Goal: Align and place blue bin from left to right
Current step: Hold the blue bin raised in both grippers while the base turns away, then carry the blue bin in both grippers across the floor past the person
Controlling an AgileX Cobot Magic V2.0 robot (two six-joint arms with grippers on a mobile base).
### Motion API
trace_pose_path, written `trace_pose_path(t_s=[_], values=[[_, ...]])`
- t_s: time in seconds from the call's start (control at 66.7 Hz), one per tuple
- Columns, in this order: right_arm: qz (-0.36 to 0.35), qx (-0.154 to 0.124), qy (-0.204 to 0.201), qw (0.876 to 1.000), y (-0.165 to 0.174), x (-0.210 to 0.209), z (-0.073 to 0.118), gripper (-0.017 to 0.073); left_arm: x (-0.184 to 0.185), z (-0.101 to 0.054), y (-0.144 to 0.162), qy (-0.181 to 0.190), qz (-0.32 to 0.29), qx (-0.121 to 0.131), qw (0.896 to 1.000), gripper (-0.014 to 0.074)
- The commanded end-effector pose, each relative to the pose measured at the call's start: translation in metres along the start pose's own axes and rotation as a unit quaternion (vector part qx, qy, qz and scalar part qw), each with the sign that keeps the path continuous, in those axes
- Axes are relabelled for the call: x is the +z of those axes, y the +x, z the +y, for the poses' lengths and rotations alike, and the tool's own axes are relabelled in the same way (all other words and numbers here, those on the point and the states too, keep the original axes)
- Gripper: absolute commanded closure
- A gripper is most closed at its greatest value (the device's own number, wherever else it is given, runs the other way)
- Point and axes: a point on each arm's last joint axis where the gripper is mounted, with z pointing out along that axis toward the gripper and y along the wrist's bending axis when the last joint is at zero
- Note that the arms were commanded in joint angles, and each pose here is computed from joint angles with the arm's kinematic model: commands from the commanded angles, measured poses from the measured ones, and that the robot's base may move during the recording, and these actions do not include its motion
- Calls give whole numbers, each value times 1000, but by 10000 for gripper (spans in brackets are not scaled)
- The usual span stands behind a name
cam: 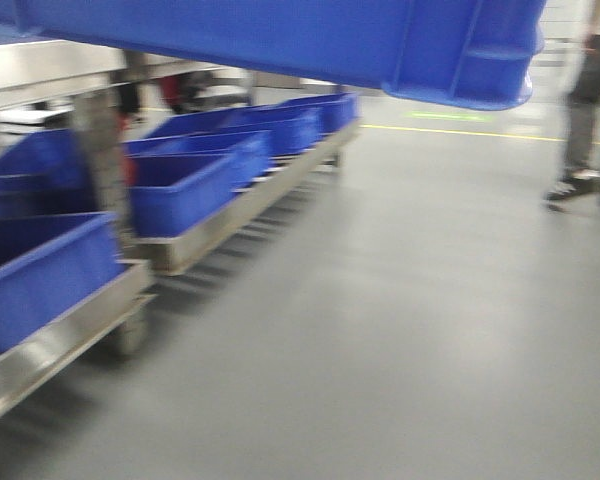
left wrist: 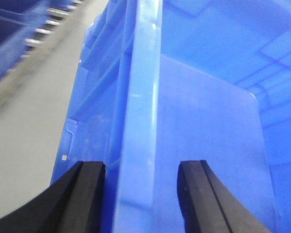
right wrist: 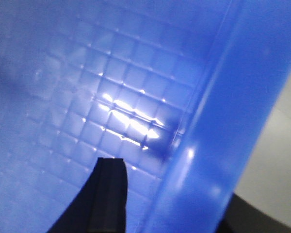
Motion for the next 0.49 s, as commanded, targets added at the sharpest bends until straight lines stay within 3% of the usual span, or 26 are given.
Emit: trace_pose_path(t_s=[0.0,0.48], values=[[-56,13,-44,997,-10,-9,12,629,-19,-19,-16,65,-64,-28,995,705],[-56,13,-44,997,-10,-9,12,629,-19,-19,-16,65,-64,-28,995,705]])
